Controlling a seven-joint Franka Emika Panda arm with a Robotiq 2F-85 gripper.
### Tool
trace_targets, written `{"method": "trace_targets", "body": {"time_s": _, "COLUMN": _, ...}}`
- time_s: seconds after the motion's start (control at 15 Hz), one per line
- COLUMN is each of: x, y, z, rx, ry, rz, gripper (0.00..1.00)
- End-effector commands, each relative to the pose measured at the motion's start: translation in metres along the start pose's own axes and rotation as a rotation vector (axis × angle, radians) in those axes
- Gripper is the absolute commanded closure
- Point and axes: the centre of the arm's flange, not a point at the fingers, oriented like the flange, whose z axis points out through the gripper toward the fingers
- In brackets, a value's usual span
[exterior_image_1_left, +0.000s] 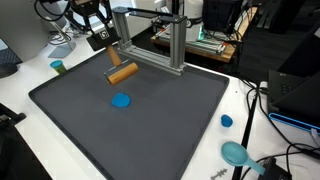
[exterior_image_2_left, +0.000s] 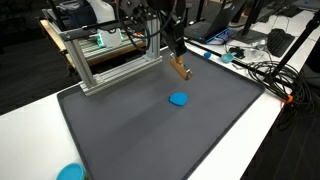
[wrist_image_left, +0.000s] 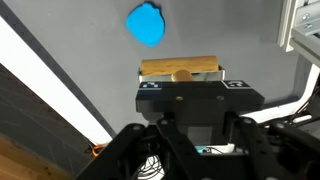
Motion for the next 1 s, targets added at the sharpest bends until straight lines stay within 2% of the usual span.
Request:
{"method": "trace_targets", "body": {"time_s": 0.0, "x": -0.005, "y": 0.003, "z": 0.006, "rx": -0.077, "ry": 0.014, "rz": 0.017, "gripper": 0.77}}
{"method": "trace_targets", "body": {"time_s": 0.47, "x": -0.007, "y": 0.028, "z": 0.050, "rx": -0.129, "ry": -0.026, "rz": 0.061, "gripper": 0.77}}
{"method": "trace_targets", "body": {"time_s": 0.93, "x": -0.034, "y": 0.025, "z": 0.088, "rx": -0.172, "ry": -0.047, "rz": 0.049, "gripper": 0.77}}
